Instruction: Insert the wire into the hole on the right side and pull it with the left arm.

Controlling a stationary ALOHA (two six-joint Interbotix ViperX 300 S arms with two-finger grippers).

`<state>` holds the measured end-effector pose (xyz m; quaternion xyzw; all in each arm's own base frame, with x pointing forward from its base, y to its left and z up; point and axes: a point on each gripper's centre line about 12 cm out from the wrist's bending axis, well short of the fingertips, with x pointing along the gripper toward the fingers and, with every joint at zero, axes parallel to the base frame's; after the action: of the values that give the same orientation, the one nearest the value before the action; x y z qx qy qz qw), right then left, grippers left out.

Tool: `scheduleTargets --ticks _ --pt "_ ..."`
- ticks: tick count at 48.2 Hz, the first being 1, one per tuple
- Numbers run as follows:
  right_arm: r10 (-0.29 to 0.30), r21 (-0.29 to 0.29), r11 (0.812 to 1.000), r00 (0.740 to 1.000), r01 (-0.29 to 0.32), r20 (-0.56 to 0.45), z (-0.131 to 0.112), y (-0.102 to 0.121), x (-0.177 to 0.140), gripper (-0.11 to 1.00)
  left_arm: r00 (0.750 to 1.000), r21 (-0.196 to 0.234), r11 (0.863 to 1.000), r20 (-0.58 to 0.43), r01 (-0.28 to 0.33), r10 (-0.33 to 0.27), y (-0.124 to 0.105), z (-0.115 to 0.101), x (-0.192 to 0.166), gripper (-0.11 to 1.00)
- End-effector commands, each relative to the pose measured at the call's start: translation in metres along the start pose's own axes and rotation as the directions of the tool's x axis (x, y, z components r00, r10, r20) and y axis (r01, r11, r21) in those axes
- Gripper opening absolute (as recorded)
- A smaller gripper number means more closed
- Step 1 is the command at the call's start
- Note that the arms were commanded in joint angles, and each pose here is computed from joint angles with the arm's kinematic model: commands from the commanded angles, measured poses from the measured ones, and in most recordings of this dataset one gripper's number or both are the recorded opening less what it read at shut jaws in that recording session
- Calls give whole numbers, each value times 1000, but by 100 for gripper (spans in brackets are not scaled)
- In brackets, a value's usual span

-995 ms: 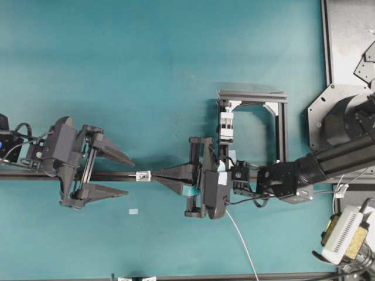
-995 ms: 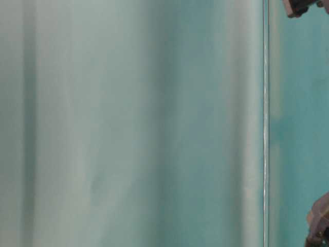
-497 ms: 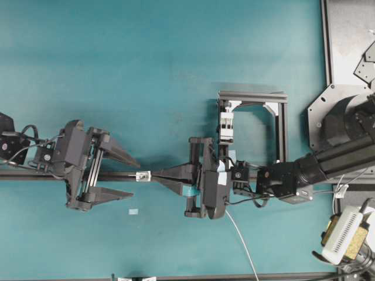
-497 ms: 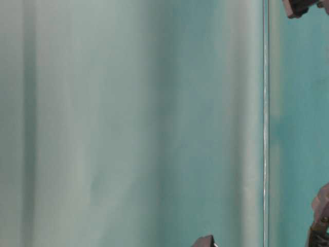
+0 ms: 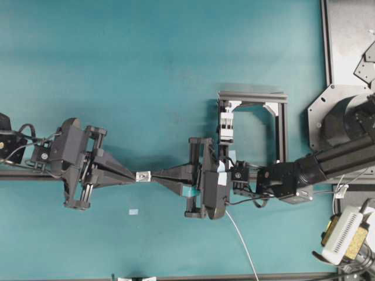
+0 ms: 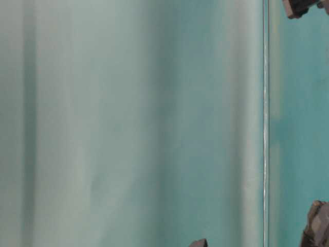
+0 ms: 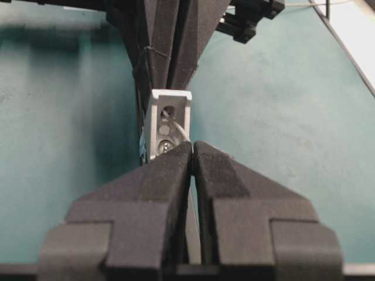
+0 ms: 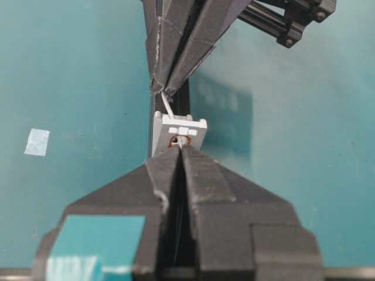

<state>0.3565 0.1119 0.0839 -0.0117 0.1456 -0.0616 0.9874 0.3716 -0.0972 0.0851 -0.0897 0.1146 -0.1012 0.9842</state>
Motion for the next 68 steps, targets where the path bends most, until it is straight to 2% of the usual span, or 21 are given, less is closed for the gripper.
scheduleTargets --ticks 1,35,40,44,54,56,68 --pt "-4 20 1000 1000 3 29 11 0 2 -8 999 4 1000 42 16 -16 -6 14 0 -10" --pt "6 33 999 1000 -6 14 11 3 4 -7 1000 4 1000 22 14 -14 -6 13 1 -10" --pt "10 37 999 1000 -10 15 13 3 3 3 1000 4 1000 22 14 -14 -6 13 1 -10" --pt "15 42 999 1000 -16 13 17 3 1 19 1000 3 1000 22 13 -13 -6 13 1 -10" --pt "44 40 998 999 -44 14 23 5 -3 80 1000 4 1000 22 14 -14 -6 13 1 -10" --pt "49 38 998 999 -49 12 23 6 -3 84 1000 4 1000 24 13 -13 -5 14 1 -10" --pt "54 38 998 998 -54 12 24 7 -3 83 1000 4 1000 21 12 -12 -5 13 -1 -10"
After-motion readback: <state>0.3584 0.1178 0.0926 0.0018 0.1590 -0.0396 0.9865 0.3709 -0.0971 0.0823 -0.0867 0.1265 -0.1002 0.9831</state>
